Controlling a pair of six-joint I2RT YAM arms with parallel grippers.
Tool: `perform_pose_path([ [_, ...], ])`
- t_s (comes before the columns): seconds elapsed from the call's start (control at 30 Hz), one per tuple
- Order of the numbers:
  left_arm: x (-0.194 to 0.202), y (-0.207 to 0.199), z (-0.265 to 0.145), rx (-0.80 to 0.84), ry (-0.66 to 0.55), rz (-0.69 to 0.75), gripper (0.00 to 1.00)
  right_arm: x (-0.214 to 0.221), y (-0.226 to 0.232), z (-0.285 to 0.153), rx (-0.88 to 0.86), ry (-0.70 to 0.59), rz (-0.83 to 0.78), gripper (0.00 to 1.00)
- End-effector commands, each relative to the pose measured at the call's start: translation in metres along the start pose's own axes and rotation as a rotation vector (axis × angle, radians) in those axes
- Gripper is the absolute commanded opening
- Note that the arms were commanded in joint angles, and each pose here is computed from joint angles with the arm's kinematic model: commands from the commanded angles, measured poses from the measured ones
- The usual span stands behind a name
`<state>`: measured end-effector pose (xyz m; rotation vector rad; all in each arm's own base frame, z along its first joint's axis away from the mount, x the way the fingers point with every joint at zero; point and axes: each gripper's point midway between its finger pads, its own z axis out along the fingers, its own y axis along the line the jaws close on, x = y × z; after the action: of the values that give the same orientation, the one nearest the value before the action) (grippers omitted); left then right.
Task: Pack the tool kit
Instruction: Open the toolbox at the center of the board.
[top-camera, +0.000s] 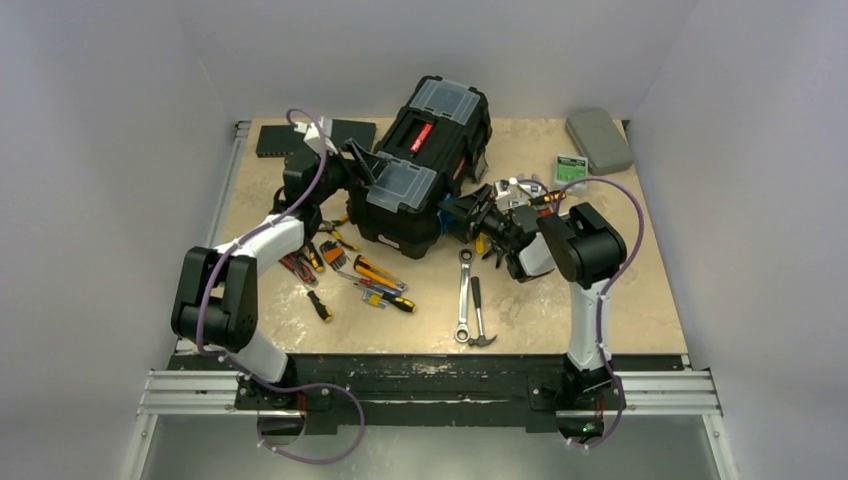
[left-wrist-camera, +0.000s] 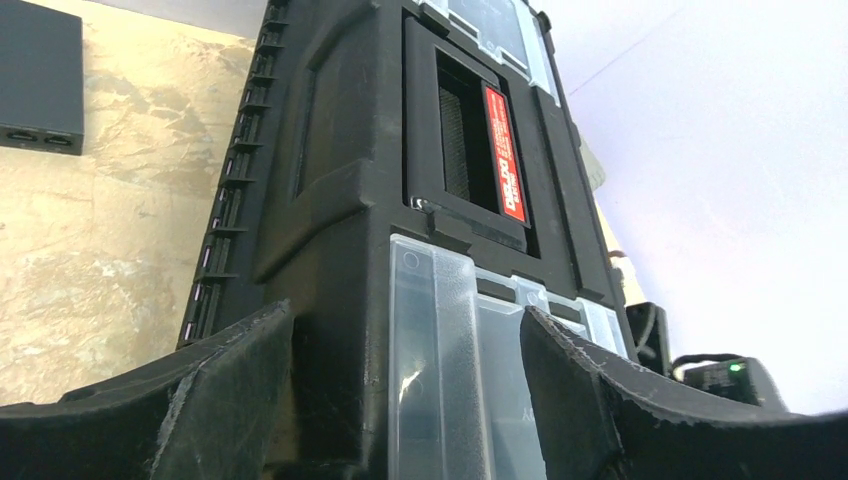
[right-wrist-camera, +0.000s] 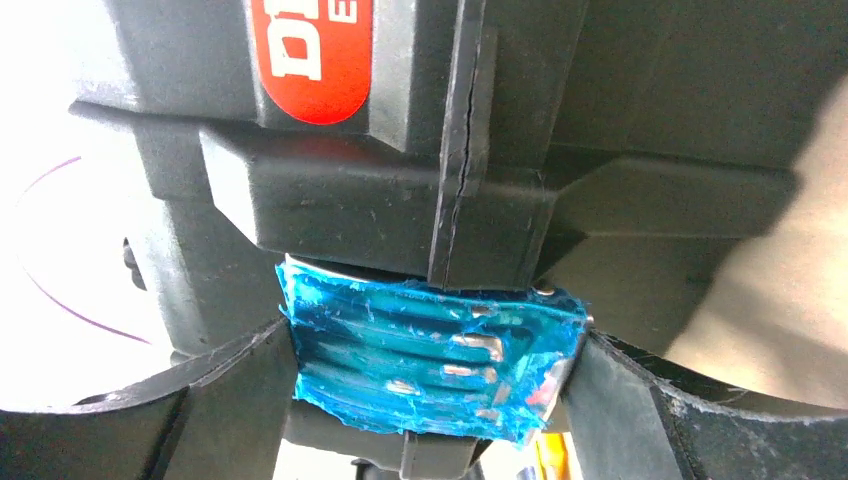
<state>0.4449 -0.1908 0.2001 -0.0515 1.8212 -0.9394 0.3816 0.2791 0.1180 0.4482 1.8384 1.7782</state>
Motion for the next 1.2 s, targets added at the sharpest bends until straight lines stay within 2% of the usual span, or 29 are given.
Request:
perform_pose_path([
  [0.0, 0.144, -0.006, -0.016, 0.07, 0.468, -0.287, 0.79, 0.03, 0.058, 0.023, -0.271, 0.109, 0.025, 0.88],
  [0.13, 0.148, -0.005, -0.014, 0.08, 0.483, -0.298, 0.77, 0.039, 0.067, 0.032, -0.268, 0.127, -0.003, 0.86],
  [0.17, 0.148, -0.004, -0.015, 0.074, 0.483, -0.291, 0.76, 0.039, 0.069, 0.033, -0.262, 0.132, -0.004, 0.77],
  [0.2, 0.148, -0.003, -0.016, 0.064, 0.483, -0.281, 0.76, 0.041, 0.071, 0.032, -0.258, 0.148, -0.012, 0.58],
  [0.23, 0.147, -0.001, -0.016, 0.049, 0.478, -0.267, 0.75, 0.041, 0.074, 0.032, -0.253, 0.153, -0.018, 0.45],
  [0.3, 0.145, 0.002, -0.018, 0.023, 0.477, -0.242, 0.74, 0.036, 0.079, 0.03, -0.234, 0.146, -0.025, 0.26],
  [0.47, 0.141, 0.007, -0.022, -0.037, 0.468, -0.157, 0.71, 0.023, 0.075, 0.027, -0.087, 0.099, -0.078, 0.09],
  [0.6, 0.143, 0.009, -0.024, -0.083, 0.472, -0.098, 0.69, 0.014, 0.07, 0.029, 0.005, 0.063, -0.12, 0.0],
  [0.83, 0.144, 0.013, -0.026, -0.164, 0.478, 0.016, 0.66, -0.001, 0.05, 0.031, 0.227, 0.035, -0.171, 0.0],
  [1.0, 0.152, 0.009, -0.029, -0.286, 0.516, 0.22, 0.65, -0.004, 0.035, 0.029, 0.318, 0.048, -0.158, 0.0],
  [1.17, 0.16, 0.005, -0.026, -0.318, 0.54, 0.311, 0.64, -0.011, 0.019, 0.016, 0.39, 0.034, -0.148, 0.0],
])
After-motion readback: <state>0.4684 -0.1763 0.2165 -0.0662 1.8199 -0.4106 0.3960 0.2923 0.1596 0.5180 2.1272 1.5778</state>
